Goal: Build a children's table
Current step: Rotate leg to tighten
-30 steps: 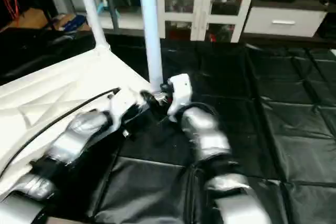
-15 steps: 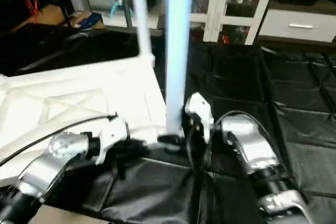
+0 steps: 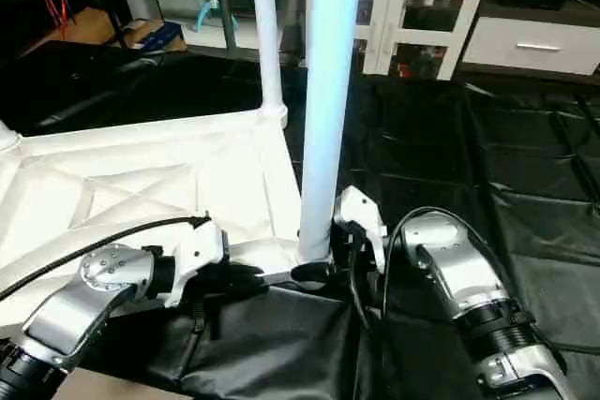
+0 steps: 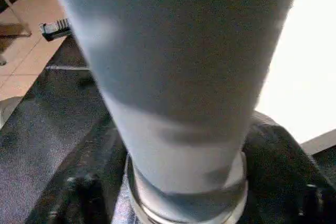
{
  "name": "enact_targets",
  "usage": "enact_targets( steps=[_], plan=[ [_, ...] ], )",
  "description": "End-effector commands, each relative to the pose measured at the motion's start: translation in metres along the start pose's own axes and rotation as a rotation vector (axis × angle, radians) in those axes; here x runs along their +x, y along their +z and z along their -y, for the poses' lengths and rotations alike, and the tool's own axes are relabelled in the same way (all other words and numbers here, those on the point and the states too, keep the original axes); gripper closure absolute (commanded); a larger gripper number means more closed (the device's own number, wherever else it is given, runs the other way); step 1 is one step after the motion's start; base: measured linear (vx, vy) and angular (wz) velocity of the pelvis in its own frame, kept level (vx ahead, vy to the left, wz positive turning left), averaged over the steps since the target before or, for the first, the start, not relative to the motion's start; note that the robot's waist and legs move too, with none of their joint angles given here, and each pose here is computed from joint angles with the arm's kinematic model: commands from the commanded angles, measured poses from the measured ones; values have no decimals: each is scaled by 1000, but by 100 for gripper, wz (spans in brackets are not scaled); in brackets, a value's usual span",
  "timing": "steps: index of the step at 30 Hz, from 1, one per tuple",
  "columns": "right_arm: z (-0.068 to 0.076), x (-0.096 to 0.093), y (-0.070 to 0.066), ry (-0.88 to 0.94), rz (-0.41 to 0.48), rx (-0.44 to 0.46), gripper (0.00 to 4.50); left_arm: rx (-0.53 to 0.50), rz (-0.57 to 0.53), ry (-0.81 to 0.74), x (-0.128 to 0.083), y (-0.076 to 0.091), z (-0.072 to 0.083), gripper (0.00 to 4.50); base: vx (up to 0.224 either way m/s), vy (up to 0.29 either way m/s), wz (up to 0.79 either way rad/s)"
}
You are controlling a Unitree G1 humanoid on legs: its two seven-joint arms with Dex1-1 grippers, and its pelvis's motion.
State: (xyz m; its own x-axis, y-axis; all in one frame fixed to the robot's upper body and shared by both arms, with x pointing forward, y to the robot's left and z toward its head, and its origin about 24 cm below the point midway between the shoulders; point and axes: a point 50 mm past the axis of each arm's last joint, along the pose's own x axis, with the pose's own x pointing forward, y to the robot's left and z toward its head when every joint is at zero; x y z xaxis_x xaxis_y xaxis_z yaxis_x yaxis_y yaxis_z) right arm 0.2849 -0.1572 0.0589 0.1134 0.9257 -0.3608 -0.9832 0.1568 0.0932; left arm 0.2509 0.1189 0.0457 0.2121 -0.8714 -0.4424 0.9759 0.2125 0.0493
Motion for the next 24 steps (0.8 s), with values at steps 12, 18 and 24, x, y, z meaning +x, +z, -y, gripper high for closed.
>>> enact_targets(
  steps=[12, 18, 24],
  plan=[
    [7, 12, -5, -147, 10, 33, 191, 34, 14, 42, 2, 10, -7, 450, 0, 0, 0],
    [34, 37, -7, -572, 51, 162, 193, 26, -67, 361, 18, 8, -47, 450, 0, 0, 0],
    [56, 62, 4, -921, 134, 374, 194, -49, -46, 612, 35, 20, -80, 450, 0, 0, 0]
  ],
)
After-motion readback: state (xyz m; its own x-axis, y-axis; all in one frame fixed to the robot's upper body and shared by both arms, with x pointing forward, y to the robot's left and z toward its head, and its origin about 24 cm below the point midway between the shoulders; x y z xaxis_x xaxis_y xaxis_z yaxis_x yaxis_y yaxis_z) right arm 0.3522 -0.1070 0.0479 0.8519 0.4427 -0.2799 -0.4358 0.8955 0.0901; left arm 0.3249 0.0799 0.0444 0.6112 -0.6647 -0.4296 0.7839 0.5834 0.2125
